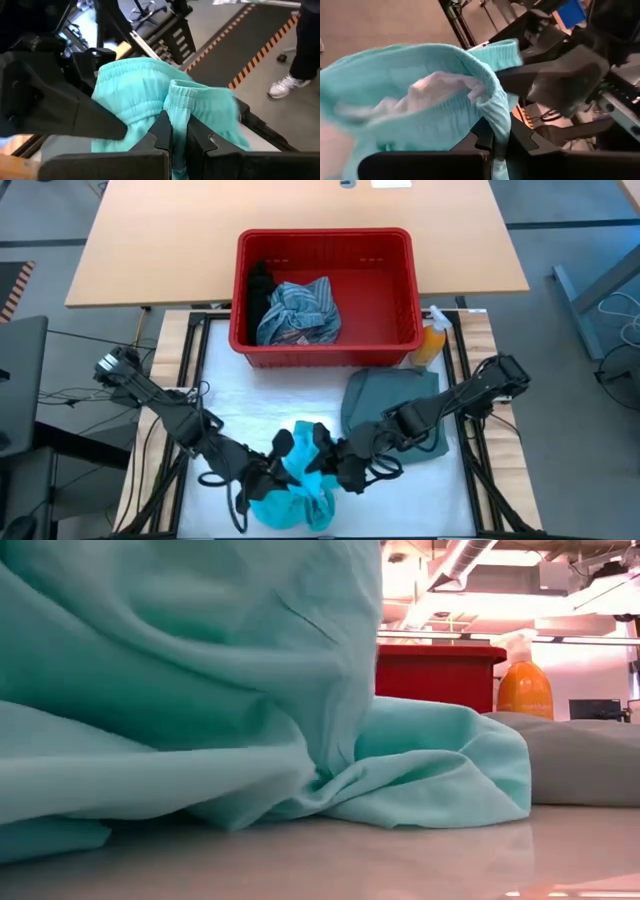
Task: Fold Laundry from Bin
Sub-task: Fold the sky blue shorts
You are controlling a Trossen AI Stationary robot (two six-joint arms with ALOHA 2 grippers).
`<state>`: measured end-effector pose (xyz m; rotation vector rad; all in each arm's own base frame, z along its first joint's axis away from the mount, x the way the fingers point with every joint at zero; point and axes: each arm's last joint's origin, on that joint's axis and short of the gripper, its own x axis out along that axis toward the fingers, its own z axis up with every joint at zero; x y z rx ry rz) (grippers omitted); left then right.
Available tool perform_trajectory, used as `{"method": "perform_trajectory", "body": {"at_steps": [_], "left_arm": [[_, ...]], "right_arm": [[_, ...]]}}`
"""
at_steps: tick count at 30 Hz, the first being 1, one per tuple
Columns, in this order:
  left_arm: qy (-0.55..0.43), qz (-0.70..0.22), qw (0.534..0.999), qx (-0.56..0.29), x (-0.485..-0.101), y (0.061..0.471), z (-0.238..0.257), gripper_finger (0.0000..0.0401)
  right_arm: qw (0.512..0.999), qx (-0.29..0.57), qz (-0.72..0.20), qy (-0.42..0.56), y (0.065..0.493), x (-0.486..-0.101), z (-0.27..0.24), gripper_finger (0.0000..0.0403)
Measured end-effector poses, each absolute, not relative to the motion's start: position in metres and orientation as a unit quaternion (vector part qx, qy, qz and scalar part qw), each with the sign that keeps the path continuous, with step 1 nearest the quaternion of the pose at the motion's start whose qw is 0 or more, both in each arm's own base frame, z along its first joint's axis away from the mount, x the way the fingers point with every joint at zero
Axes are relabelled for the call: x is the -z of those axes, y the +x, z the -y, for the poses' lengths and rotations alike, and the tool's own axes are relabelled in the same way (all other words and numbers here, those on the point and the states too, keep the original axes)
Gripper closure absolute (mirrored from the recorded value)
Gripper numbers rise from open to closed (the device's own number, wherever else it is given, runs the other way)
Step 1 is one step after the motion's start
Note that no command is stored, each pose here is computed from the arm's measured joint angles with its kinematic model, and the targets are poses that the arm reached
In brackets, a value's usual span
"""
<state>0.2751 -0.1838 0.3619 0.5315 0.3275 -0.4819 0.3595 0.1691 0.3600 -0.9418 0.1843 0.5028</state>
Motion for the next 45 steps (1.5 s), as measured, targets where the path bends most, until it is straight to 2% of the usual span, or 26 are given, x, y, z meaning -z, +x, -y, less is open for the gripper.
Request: {"method": "perform_trajectory", "body": {"at_steps": [5,15,24,30,39,45], "left_arm": [[0.256,-0.154,0.926,0.232,-0.359,0.281,0.185,0.0397],[0.219,-0.105,0.938,0.247,-0.369,0.283,0.188,0.0397],[0.185,-0.123,0.944,0.245,-0.367,0.285,0.186,0.0397],[0.175,-0.127,0.946,0.240,-0.367,0.286,0.185,0.0397],[0.162,-0.129,0.949,0.238,-0.367,0.286,0.185,0.0397],[0.108,-0.143,0.952,0.248,-0.367,0.290,0.179,0.0397]], "right_arm": [[0.855,-0.279,-0.056,-0.434,0.362,-0.358,-0.177,0.0355],[0.858,-0.282,-0.057,-0.426,0.361,-0.355,-0.185,0.0355],[0.870,-0.265,-0.029,-0.414,0.362,-0.360,-0.190,0.0348],[0.874,-0.258,-0.032,-0.411,0.362,-0.361,-0.191,0.0314],[0.878,-0.228,-0.020,-0.420,0.359,-0.365,-0.197,0.0234],[0.869,-0.218,-0.011,-0.444,0.354,-0.366,-0.206,0.0198]]}}
